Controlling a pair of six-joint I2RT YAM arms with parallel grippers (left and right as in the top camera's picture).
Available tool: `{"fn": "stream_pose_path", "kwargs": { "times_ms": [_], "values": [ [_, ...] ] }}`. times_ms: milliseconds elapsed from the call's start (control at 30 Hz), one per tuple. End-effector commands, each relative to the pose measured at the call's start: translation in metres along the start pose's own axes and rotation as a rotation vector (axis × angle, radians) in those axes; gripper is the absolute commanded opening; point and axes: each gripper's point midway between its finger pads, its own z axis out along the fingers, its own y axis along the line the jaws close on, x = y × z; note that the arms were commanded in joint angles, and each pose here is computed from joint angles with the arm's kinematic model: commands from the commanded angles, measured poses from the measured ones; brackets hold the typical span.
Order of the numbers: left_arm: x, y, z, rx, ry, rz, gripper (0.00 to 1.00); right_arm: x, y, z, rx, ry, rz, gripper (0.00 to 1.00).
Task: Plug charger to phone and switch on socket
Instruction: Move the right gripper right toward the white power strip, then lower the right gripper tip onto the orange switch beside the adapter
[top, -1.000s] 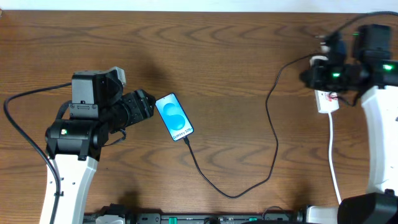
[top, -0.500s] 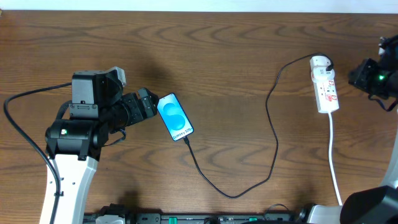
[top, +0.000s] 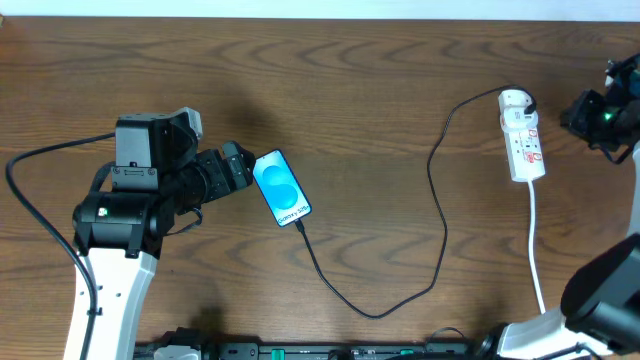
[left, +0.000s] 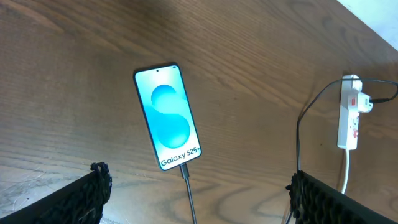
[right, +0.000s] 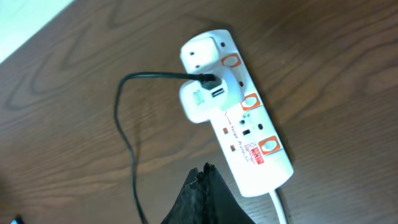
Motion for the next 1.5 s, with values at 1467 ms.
{"fn": "stream_pose_path", "kwargs": {
  "times_ms": [1467],
  "values": [
    [-0.006,-0.003,-0.006,0.002,-0.026,0.009,0.94,0.019,-0.071,0.120,0.018,0.116,-0.117,0.01]
  ]
}}
